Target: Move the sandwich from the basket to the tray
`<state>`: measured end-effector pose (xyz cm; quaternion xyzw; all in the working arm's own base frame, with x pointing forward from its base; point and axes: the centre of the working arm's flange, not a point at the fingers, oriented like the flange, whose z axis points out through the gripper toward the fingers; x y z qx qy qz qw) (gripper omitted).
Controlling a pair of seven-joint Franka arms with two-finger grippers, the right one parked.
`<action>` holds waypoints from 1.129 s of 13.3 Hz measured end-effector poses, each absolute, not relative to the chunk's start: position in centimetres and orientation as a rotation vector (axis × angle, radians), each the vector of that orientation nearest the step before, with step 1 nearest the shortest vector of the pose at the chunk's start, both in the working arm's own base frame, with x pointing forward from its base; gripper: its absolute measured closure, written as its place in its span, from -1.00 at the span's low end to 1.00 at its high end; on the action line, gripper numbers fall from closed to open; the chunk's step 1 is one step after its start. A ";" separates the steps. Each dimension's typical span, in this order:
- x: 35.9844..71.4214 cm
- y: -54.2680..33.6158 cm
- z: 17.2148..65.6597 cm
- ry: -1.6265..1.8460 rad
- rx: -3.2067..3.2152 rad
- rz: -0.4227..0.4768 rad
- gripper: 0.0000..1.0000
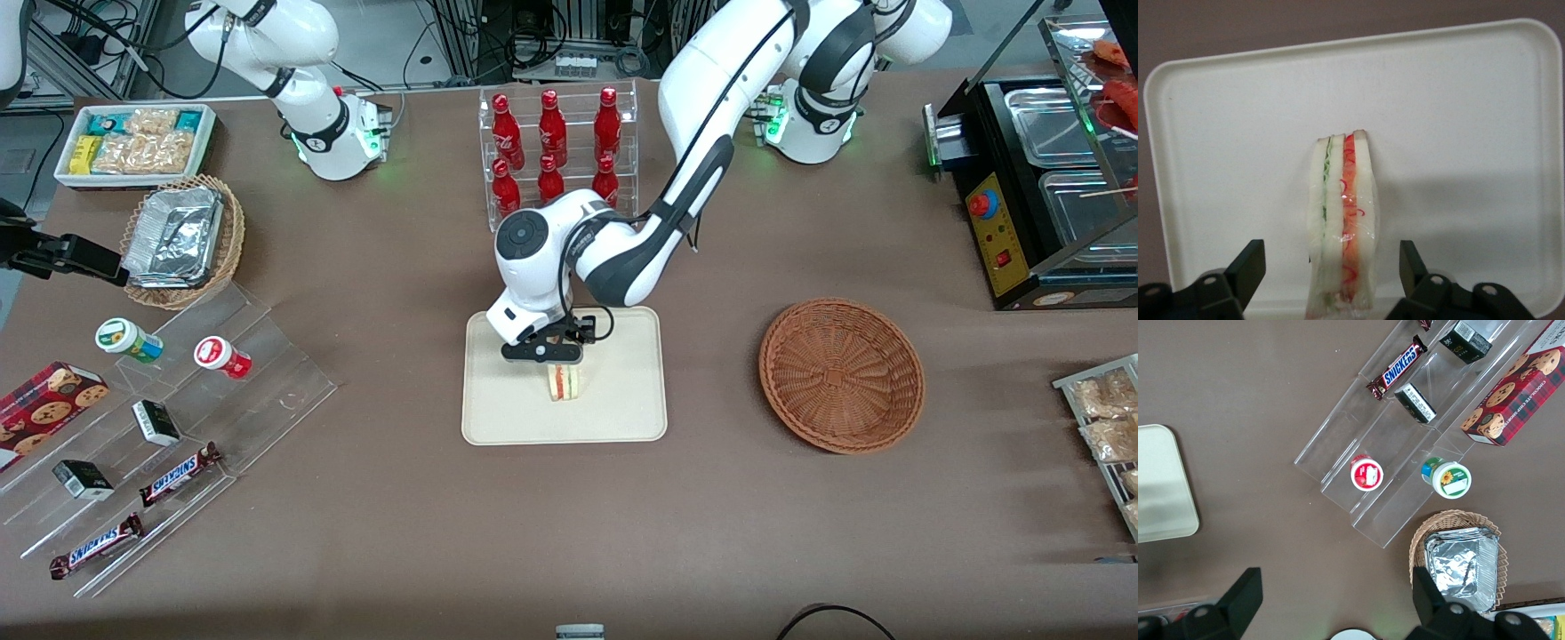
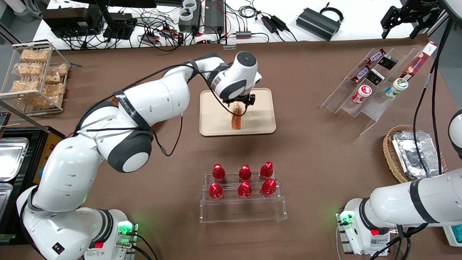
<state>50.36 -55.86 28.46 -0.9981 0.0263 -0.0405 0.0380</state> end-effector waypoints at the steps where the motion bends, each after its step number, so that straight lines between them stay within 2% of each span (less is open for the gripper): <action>1: 51.1 -54.9 31.4 0.029 -3.065 -0.124 -0.99; 4: 53.2 -49.1 42.4 -0.137 -3.056 -0.079 -1.00; 8: 54.3 -36.1 56.7 -0.323 -3.018 -0.006 -1.00; 10: 53.9 -30.0 60.5 -0.333 -2.996 0.042 -1.00; 15: 53.8 -14.3 64.2 -0.279 -3.008 0.086 -1.00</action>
